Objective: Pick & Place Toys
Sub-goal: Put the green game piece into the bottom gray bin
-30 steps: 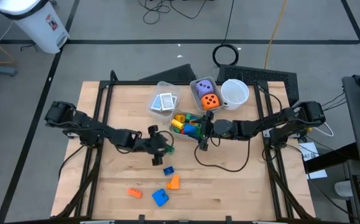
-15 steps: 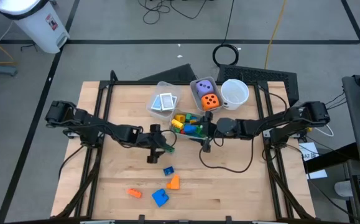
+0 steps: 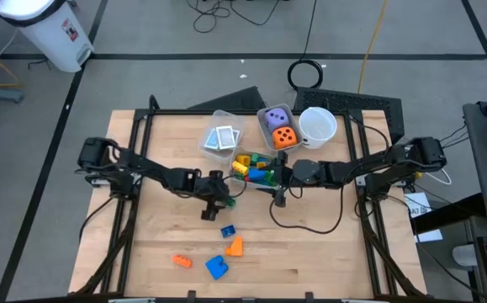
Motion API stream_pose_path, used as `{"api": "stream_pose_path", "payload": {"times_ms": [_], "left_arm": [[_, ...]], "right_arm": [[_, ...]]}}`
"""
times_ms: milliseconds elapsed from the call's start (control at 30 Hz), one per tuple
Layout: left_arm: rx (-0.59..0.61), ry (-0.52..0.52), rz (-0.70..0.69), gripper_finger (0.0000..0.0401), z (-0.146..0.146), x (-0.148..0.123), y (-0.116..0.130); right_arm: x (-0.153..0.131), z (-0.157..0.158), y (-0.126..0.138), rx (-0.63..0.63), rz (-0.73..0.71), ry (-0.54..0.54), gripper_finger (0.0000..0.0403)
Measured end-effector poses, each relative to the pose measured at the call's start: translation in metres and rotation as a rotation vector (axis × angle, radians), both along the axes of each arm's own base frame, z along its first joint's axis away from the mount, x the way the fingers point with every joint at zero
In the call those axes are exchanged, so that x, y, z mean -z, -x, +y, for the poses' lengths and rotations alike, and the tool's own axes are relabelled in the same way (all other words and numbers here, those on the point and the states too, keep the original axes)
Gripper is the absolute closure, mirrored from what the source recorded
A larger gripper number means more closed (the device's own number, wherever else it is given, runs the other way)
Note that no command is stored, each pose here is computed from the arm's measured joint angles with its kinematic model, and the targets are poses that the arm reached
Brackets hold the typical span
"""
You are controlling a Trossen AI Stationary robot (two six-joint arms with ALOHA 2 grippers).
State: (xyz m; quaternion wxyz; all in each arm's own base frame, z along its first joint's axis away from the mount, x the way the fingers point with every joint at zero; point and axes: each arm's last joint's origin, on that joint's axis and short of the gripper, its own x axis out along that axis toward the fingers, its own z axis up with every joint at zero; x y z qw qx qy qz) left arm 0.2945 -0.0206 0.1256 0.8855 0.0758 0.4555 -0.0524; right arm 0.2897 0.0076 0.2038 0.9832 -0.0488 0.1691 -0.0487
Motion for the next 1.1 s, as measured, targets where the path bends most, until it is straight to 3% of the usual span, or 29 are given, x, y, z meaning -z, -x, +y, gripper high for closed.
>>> {"api": "stream_pose_path", "payload": {"times_ms": [233,467,733,900,1100], "left_arm": [[-0.045,0.009,0.024,0.0148,0.000,0.010,-0.002],[-0.098,0.026,-0.039,0.0260,-0.006,-0.004,-0.001],[-0.171,-0.044,-0.304,0.0261,-0.020,-0.036,-0.008],[-0.139,-0.065,-0.469,0.0254,-0.034,-0.050,-0.014],[-0.116,-0.038,-0.543,0.0245,-0.044,-0.057,-0.015]], "right_arm": [[0.000,0.000,0.000,0.000,0.000,0.000,0.0110],[0.000,0.000,0.000,0.001,0.000,-0.001,0.0110],[-0.001,0.010,0.000,-0.037,-0.008,0.001,0.0110],[-0.003,0.022,-0.001,-0.074,-0.042,-0.005,0.0110],[0.004,0.030,-0.006,-0.100,-0.063,-0.007,0.0110]]}}
